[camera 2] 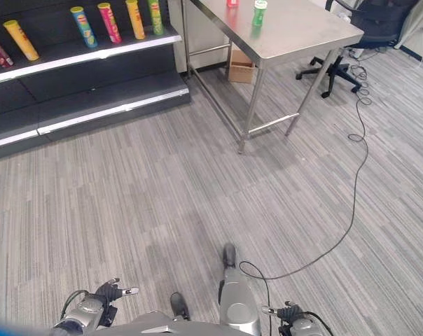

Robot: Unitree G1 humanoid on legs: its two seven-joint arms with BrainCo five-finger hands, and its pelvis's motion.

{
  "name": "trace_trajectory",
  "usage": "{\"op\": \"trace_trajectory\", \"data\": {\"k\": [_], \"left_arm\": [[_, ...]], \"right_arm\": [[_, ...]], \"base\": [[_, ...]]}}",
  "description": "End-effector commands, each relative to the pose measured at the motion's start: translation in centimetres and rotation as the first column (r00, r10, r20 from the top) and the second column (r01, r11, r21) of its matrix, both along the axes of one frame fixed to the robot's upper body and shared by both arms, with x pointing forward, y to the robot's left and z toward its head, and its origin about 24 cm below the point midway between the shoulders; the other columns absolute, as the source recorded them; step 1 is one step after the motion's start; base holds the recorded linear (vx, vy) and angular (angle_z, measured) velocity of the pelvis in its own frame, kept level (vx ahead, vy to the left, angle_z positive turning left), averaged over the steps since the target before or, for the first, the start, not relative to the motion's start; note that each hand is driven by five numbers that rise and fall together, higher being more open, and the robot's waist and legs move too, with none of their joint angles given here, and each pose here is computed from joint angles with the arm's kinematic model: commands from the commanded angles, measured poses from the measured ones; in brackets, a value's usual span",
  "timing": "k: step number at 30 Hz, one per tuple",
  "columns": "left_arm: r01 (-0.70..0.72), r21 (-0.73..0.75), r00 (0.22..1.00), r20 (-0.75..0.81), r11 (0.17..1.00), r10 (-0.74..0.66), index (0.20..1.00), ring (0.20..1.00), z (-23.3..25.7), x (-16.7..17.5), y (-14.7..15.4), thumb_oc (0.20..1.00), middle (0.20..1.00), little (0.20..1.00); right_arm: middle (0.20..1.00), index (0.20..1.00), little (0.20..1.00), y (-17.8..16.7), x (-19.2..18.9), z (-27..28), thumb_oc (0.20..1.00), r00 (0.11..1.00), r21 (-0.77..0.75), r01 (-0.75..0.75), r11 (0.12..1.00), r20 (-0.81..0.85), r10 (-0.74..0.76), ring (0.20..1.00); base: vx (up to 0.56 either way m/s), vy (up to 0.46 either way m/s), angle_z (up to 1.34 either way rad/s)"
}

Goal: Put the goods on the table back onto the shelves and tidy them up.

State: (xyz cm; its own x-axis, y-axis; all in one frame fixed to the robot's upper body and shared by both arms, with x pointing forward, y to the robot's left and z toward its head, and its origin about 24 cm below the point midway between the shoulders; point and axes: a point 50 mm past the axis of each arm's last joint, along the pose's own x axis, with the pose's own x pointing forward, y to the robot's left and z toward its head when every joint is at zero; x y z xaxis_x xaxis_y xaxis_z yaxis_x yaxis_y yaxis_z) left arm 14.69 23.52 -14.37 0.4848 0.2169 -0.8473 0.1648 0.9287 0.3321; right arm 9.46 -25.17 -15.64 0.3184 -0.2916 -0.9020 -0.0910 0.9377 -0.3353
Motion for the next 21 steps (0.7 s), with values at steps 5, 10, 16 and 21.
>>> {"op": "trace_trajectory", "data": {"k": [5,10,16,21], "left_arm": [[0.089,0.026,0.995,-0.039,0.996,-0.088,1.000,1.000,-0.4,-0.5,-0.4,1.000,1.000,1.000],[0.076,-0.004,0.997,-0.033,0.997,-0.076,1.000,1.000,-0.4,-0.5,-0.9,1.000,1.000,1.000],[0.023,-0.012,0.999,-0.028,1.000,-0.023,1.000,1.000,-0.5,-0.7,-0.7,1.000,1.000,1.000],[-0.004,-0.025,0.999,-0.041,1.000,0.003,1.000,1.000,-0.8,-1.5,-0.7,1.000,1.000,1.000]], "right_arm": [[1.000,1.000,1.000,-2.2,-2.2,0.2,1.000,0.998,-0.063,0.036,0.997,-0.053,-0.039,1.000],[1.000,1.000,1.000,-3.0,-1.9,0.5,1.000,0.998,-0.082,0.012,0.997,-0.056,-0.017,1.000],[1.000,1.000,1.000,-2.2,-0.2,0.6,1.000,1.000,-0.080,-0.026,0.996,-0.019,0.025,1.000],[1.000,1.000,1.000,-2.3,0.8,0.9,1.000,0.997,-0.099,-0.074,0.992,0.006,0.075,1.000]], "base": [[0.44,-0.177,0.73],[0.41,-0.317,0.43],[0.34,-0.184,-0.32],[0.39,0.096,-0.42]]}}
